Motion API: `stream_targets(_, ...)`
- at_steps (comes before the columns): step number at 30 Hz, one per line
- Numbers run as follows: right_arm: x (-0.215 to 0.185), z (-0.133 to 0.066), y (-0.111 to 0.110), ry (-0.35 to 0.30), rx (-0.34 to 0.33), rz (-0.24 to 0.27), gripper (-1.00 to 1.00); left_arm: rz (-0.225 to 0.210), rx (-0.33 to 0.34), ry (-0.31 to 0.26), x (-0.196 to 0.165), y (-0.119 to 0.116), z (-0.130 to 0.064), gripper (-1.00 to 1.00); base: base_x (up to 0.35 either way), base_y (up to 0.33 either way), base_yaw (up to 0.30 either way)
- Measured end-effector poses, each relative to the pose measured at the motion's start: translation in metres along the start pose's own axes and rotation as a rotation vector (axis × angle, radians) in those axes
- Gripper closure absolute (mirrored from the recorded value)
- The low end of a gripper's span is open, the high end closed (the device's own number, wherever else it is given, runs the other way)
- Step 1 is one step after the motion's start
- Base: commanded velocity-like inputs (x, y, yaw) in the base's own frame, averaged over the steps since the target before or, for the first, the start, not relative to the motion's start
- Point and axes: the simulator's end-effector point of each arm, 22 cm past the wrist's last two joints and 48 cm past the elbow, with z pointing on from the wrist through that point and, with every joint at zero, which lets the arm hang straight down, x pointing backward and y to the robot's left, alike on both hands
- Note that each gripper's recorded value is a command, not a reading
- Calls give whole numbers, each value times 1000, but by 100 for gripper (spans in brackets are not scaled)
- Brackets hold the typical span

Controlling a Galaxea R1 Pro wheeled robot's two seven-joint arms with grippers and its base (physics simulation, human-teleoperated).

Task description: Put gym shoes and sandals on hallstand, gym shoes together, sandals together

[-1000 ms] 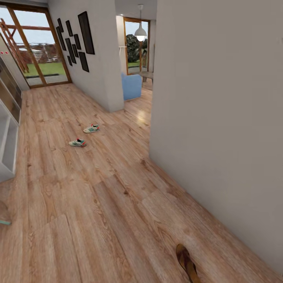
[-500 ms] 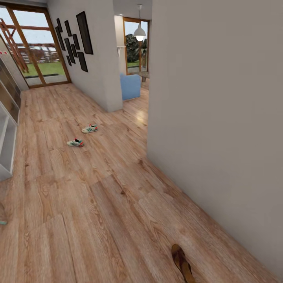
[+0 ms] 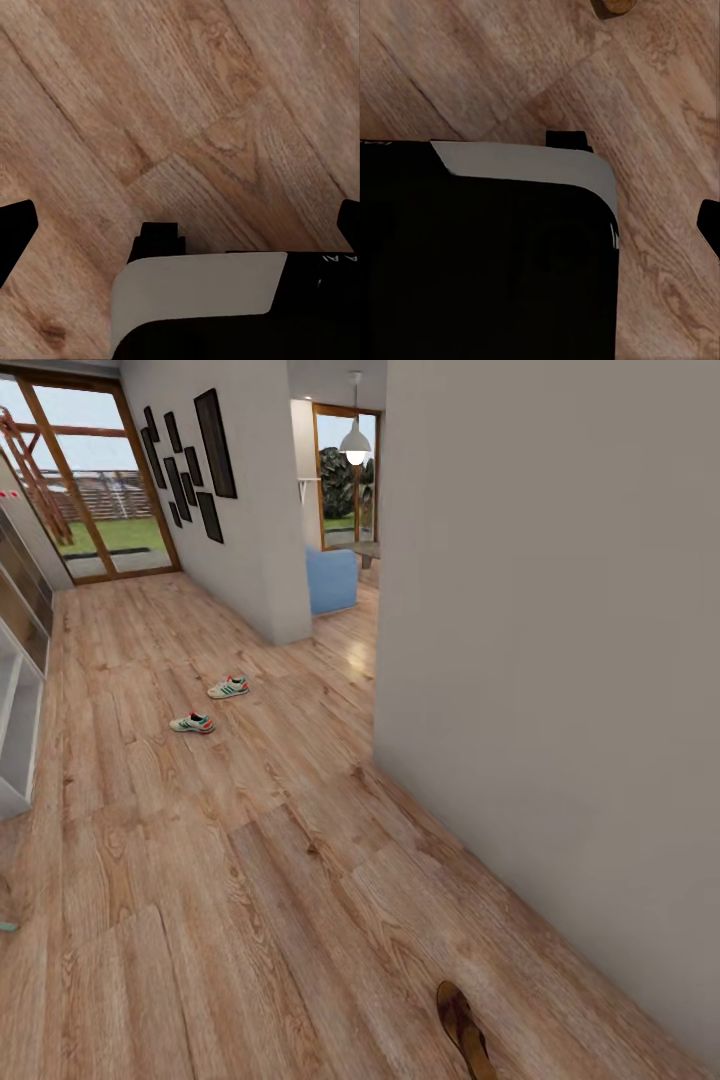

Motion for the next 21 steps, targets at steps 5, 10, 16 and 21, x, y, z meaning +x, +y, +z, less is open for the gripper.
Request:
stream_targets(5, -14, 1, -2, -31, 5, 5, -100, 5, -1, -39, -8, 0, -2, -100, 0, 0, 0)
stream_targets(10, -27, 1, -4, -59, 8, 9, -100, 8, 3, -81, -24, -1, -3, -100, 0, 0, 0)
stream_targets(16, -38, 1, -6, -66, 8, 8, -100, 4, 5, -82, -34, -3, -3, -100, 0, 0, 0)
stream_targets(21, -329, -107, -2, -575, 1, -1, -100, 10, 11, -384, -279, -7, -107, -100, 0, 0, 0)
